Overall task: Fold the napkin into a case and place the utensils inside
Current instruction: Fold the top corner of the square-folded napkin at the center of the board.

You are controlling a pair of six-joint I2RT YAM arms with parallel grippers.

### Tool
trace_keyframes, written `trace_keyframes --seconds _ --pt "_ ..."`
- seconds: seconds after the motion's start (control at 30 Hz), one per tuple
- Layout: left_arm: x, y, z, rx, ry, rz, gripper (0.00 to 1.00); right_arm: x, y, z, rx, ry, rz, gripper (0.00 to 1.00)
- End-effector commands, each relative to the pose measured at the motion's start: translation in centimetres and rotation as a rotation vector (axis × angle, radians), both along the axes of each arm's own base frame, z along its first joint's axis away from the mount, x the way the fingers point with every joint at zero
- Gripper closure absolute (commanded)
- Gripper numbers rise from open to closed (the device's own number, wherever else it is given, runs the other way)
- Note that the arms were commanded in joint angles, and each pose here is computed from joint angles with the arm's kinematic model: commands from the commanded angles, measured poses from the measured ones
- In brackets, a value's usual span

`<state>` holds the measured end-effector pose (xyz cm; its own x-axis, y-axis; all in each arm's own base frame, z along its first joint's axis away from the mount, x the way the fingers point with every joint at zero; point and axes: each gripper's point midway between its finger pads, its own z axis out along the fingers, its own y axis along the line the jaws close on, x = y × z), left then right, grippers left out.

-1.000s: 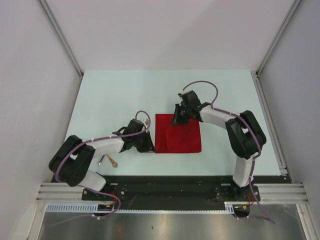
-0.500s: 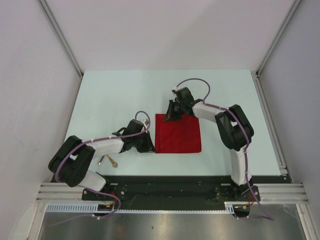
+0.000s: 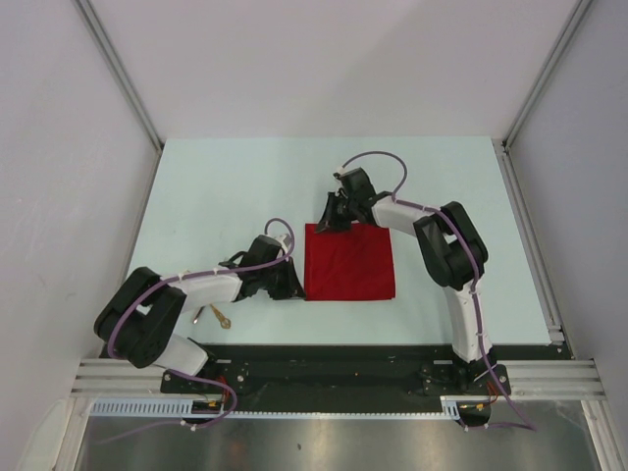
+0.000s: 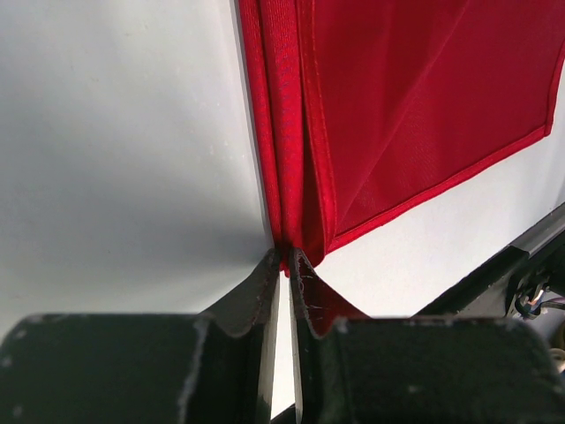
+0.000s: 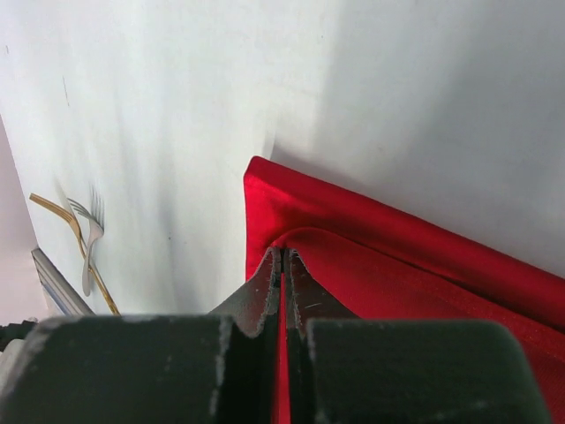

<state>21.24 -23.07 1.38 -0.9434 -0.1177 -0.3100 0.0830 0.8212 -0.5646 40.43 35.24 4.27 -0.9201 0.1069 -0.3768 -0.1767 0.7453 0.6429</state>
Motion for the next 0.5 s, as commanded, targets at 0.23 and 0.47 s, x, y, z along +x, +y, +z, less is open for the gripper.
trace_keyframes --seconds 0.23,0.47 --pt "-0.80 1.20 -1.37 0.049 0.024 0.003 0.87 2.48 1.38 1.21 0.059 -0.037 -0.010 0.99" --pt "-0.81 1.26 -1.37 0.050 0.023 0.006 0.87 2.77 1.60 1.00 0.066 -0.035 -0.008 0.94"
